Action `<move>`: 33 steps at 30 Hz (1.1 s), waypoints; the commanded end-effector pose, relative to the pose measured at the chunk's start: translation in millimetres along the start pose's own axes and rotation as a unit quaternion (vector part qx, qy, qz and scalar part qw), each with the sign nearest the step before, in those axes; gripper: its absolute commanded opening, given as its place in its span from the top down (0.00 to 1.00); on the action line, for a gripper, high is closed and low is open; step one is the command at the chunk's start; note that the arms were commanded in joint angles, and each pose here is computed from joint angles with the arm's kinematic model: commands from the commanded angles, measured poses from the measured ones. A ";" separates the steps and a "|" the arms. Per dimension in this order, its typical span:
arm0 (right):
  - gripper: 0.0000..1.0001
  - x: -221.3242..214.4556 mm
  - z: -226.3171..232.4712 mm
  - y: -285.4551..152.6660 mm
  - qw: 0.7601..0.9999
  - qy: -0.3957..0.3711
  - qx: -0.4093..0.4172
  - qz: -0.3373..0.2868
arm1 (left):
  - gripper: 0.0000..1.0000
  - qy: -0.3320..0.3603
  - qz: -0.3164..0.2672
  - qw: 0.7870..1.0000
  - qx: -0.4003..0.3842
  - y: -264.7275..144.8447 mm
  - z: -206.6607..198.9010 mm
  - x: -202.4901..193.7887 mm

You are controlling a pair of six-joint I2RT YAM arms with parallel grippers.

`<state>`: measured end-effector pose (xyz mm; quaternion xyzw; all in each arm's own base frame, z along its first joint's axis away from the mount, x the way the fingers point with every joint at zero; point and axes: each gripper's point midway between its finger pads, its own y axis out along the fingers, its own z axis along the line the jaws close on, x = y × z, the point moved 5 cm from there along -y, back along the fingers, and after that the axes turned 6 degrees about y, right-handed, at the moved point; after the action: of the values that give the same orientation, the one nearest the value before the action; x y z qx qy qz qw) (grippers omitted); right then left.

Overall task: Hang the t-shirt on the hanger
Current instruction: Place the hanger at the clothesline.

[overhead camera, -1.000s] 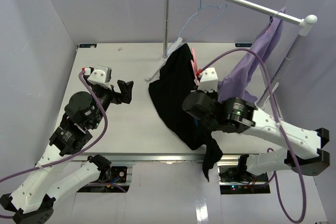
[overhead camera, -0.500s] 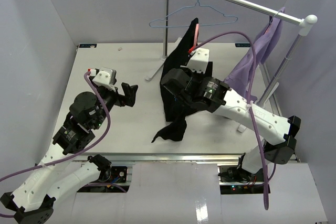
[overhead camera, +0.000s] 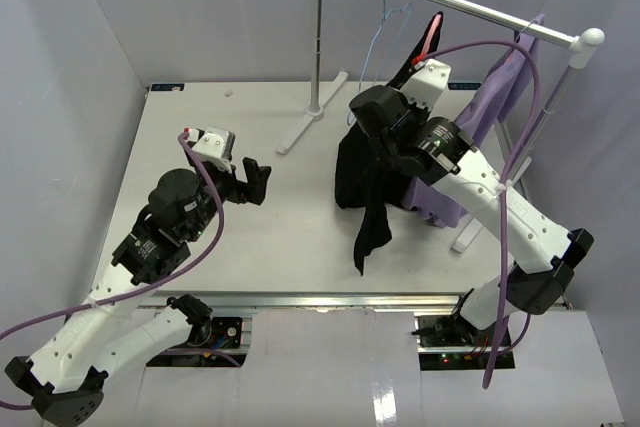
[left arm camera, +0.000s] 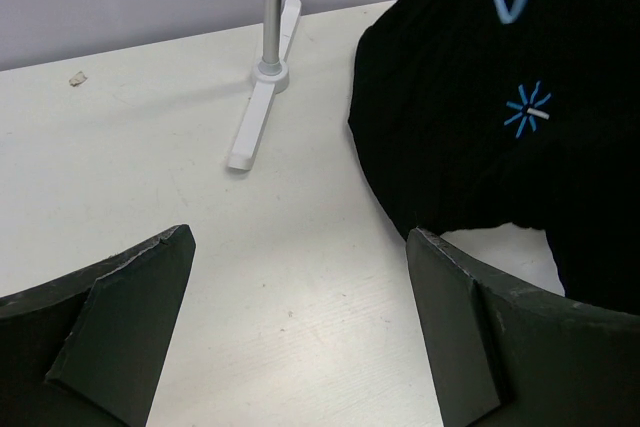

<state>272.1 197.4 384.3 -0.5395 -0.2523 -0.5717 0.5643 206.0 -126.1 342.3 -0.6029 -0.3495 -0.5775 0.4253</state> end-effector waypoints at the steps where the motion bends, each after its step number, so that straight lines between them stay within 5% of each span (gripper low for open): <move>1: 0.92 62.0 7.7 -4.9 0.993 0.092 0.023 -0.066 | 0.02 -0.003 0.006 1.000 -0.005 0.5 -1.7 -6.2; 15: 0.92 116.3 15.3 10.9 0.984 0.129 0.020 -0.124 | 0.02 0.001 0.017 0.999 -0.041 2.3 -11.4 -15.7; 33: 0.92 101.6 -3.3 54.9 0.978 0.143 -0.040 -0.143 | 0.02 -0.002 0.021 0.996 -0.084 0.1 -22.0 -23.8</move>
<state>337.0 162.9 432.6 -0.4921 -0.2481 -0.6610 0.5092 197.1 -140.7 318.9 -0.6361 -0.2940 -0.5922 0.3978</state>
